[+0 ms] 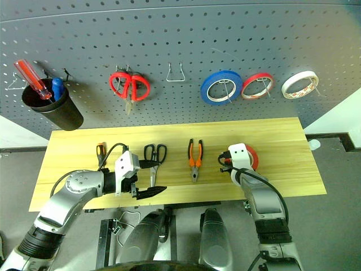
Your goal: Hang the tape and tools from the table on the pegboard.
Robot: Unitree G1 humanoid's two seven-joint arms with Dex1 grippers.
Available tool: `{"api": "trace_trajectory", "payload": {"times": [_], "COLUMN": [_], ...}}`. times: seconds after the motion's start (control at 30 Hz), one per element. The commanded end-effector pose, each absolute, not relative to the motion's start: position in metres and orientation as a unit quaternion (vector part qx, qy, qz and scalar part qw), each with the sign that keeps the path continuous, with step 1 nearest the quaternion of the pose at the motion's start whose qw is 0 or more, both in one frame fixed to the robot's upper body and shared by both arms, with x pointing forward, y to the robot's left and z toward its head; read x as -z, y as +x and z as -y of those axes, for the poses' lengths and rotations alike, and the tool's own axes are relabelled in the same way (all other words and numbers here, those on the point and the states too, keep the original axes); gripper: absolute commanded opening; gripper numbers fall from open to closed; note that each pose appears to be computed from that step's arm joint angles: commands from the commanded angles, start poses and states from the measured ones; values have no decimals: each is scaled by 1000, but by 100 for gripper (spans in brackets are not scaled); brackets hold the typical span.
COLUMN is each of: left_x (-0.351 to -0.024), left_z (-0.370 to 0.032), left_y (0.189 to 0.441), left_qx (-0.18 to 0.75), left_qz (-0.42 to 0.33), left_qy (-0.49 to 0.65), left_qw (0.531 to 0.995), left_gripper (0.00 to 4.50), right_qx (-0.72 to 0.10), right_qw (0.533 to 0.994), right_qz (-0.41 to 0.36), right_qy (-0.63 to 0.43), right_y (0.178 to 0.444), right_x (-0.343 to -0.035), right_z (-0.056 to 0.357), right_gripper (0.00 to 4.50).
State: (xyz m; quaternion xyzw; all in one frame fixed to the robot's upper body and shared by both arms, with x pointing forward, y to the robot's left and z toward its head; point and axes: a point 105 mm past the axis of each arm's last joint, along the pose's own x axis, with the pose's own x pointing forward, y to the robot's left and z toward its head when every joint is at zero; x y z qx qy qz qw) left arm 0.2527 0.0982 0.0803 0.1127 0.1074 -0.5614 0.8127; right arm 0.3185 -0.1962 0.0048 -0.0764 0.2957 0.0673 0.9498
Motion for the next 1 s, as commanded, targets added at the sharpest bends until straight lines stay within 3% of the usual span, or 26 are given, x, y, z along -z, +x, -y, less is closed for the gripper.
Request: {"api": "trace_trajectory", "payload": {"times": [0.03,0.53,1.0], "left_x": [-86,-87,-89], "left_z": [-94,-93,-94], "left_y": [250,252,255], "left_qx": [571,573,570], "left_qz": [-92,-88,-82], "left_qy": [107,108,110], "left_qw": [808,807,810], "left_gripper": [450,450,450], "right_qx": [-47,-31,-11], "right_qw": [940,957,979], "right_qz": [-327,-271,-167], "right_qy": [-82,-96,-119], "right_y": [308,306,263], "right_x": [13,-4,-41], "right_z": [205,214,229], "right_gripper": [68,68,68]}}
